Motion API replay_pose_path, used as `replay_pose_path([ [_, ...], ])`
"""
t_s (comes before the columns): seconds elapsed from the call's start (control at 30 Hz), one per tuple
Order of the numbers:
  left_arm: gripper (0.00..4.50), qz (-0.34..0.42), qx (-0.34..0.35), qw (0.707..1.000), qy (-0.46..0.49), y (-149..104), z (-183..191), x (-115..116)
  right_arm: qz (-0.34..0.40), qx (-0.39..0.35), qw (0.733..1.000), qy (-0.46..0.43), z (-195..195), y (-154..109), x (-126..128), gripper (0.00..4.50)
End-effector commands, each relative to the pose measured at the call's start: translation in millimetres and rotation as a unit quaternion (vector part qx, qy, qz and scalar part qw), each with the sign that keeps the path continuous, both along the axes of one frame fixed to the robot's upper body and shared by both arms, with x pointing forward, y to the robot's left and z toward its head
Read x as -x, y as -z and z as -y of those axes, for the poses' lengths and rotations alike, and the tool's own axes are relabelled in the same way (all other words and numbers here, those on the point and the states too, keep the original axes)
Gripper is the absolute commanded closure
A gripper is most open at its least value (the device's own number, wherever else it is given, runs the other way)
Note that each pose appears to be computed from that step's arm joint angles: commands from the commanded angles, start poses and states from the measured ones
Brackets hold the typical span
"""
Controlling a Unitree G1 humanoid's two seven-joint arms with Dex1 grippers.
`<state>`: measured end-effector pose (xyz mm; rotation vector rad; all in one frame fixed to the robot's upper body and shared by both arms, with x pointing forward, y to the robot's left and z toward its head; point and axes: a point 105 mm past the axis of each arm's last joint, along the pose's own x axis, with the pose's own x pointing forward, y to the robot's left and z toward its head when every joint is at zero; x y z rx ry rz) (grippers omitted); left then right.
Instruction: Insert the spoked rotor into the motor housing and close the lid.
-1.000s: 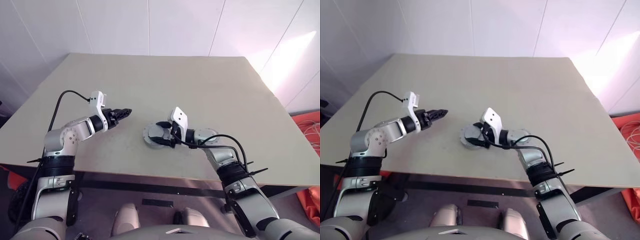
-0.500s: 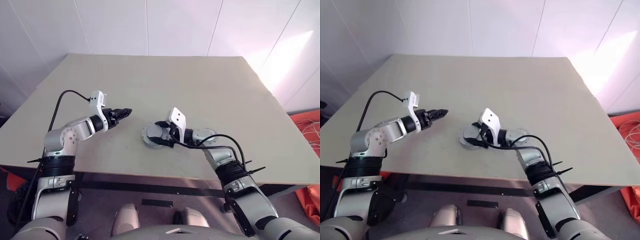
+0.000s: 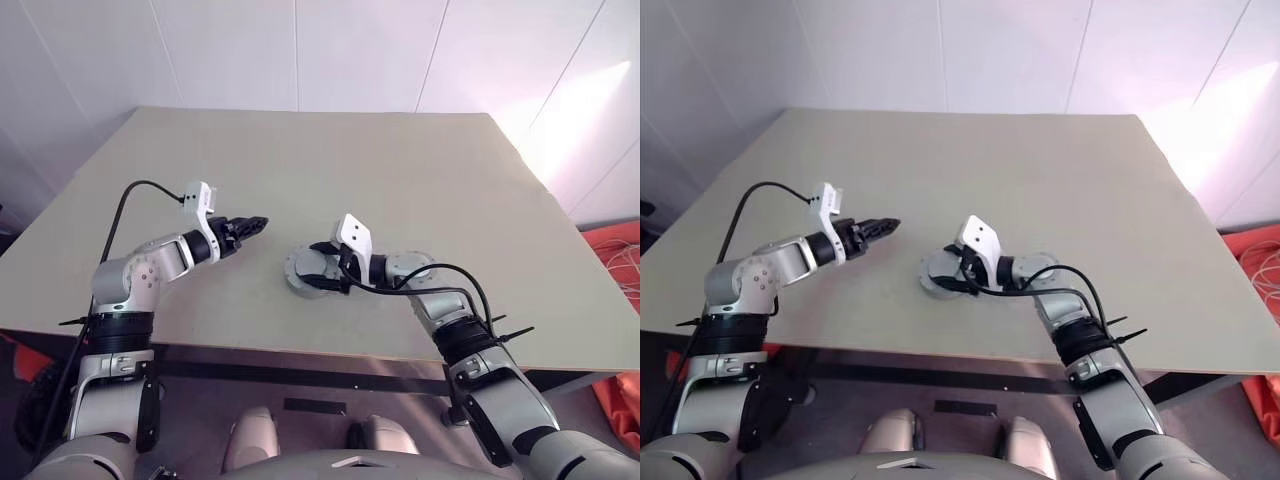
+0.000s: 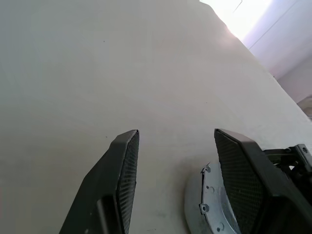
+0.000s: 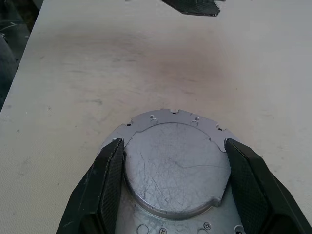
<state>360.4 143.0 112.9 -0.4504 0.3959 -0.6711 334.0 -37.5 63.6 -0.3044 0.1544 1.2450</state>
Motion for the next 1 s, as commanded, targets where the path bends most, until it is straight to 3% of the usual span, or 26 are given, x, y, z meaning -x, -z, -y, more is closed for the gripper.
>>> replay_pose_path([
  [0.03, 1.91, -0.003, 0.021, 0.999, 0.03, -3, 22, 4, -0.025, 0.041, 0.999, -0.014, 2, 19, 8, 1.37],
  [0.1, 1.91, -0.022, 0.045, 0.998, 0.04, 1, 34, 4, -0.025, 0.041, 0.999, -0.014, 2, 19, 8, 1.37],
  [0.2, 2.53, -0.062, 0.089, 0.992, 0.063, 7, 56, 6, -0.024, 0.043, 0.999, -0.014, 2, 18, 7, 1.37],
  [0.4, 4.48, -0.111, 0.108, 0.985, 0.076, 18, 73, 5, -0.021, 0.043, 0.999, -0.012, 2, 17, 7, 1.37],
  [0.63, 4.48, -0.166, 0.062, 0.979, 0.103, 39, 82, 16, -0.017, 0.041, 0.999, -0.006, 4, 15, 5, 1.37],
  [1.0, 4.48, -0.173, 0.05, 0.969, 0.17, 25, 63, 46, -0.015, 0.041, 0.999, -0.001, 5, 15, 4, 1.37],
])
